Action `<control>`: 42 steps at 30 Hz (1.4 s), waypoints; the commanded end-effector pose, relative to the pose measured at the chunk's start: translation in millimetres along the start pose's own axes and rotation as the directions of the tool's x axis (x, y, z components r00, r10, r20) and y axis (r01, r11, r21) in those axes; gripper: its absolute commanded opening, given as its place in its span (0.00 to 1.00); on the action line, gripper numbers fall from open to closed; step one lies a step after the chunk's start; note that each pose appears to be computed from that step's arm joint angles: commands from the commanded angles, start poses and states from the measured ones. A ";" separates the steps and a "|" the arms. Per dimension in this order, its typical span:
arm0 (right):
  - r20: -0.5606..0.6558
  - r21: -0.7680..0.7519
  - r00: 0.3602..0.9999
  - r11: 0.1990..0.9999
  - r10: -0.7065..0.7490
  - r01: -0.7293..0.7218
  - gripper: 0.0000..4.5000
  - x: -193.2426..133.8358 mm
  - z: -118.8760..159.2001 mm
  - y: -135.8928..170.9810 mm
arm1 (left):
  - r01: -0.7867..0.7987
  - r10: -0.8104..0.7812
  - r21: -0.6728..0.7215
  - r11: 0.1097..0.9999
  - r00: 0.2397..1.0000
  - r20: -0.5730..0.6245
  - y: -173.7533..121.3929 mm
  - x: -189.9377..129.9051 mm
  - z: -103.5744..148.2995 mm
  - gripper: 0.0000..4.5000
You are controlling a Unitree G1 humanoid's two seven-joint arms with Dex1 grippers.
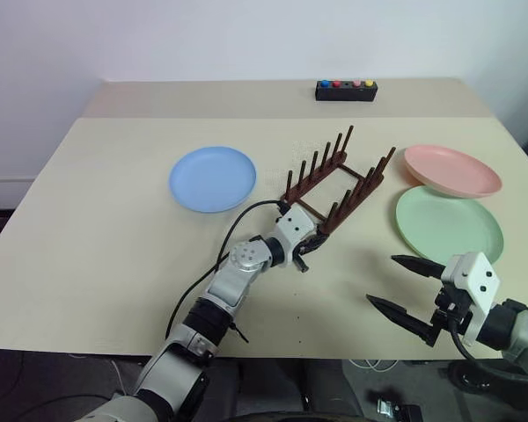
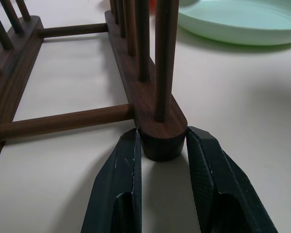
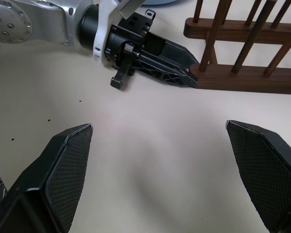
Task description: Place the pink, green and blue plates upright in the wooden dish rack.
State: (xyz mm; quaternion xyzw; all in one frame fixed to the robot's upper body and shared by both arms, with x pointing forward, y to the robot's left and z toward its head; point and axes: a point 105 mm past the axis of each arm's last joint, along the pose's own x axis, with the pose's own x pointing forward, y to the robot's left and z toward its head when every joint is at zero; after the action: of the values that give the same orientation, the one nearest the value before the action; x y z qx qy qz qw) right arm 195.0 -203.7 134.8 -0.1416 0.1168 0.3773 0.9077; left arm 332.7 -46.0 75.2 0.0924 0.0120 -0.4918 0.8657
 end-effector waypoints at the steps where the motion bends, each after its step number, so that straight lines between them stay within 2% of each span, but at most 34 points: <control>1: 0.022 -0.020 1.000 1.000 -0.010 0.011 1.00 -2.5 3.5 0.1 | -0.008 0.008 0.012 1.000 1.000 -0.025 -0.4 -1.1 -8.9 0.16; 5: 0.025 -0.025 1.000 1.000 -0.017 0.018 1.00 -2.3 2.4 0.0 | 0.002 -0.005 0.078 0.997 0.999 0.035 5.0 -11.2 0.7 0.16; 10: 0.025 -0.031 0.999 0.999 -0.026 0.027 1.00 -3.6 0.0 -1.4 | 0.066 -0.082 0.159 0.985 0.992 0.098 15.6 -58.7 4.5 0.16; 16: 0.026 -0.036 0.999 0.999 -0.030 0.031 1.00 -3.5 -2.9 -4.5 | 0.159 -0.168 0.178 0.971 0.985 0.035 30.9 -122.7 -8.5 0.16; 18: 0.026 -0.039 0.999 0.999 -0.027 0.028 1.00 -2.6 -4.0 -6.2 | 0.231 -0.235 0.143 0.963 0.972 0.016 29.7 -147.2 -12.5 0.16; 22: 0.028 -0.044 0.999 0.999 -0.014 0.015 1.00 0.4 -5.3 -8.6 | 0.358 -0.356 0.120 0.926 0.934 -0.035 21.5 -172.5 -16.2 0.16; 25: 0.033 -0.048 0.999 0.999 -0.008 0.009 1.00 3.1 -5.7 -10.3 | 0.420 -0.417 0.122 0.899 0.907 -0.049 16.2 -172.6 -15.0 0.16; 34: 0.050 -0.054 0.999 0.998 -0.018 0.021 1.00 4.9 -4.5 -11.6 | 0.598 -0.598 0.168 0.784 0.799 -0.056 -7.9 -142.1 -11.5 0.16; 37: 0.045 -0.046 0.999 0.998 -0.029 0.032 1.00 1.0 -5.9 -9.6 | 0.607 -0.609 0.181 0.774 0.791 -0.054 -8.0 -132.3 -12.0 0.16; 42: 0.030 -0.035 0.998 0.998 -0.057 0.058 1.00 -7.7 -8.7 -7.2 | 0.558 -0.565 0.228 0.798 0.824 -0.041 1.8 -114.2 -11.7 0.16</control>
State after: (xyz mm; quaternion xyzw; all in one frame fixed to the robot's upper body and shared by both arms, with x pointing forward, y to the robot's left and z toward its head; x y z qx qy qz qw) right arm 196.5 -220.8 118.3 -0.1438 0.1178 0.3513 0.9176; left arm 266.7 54.5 68.0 0.1656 -0.0062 -0.7419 0.6497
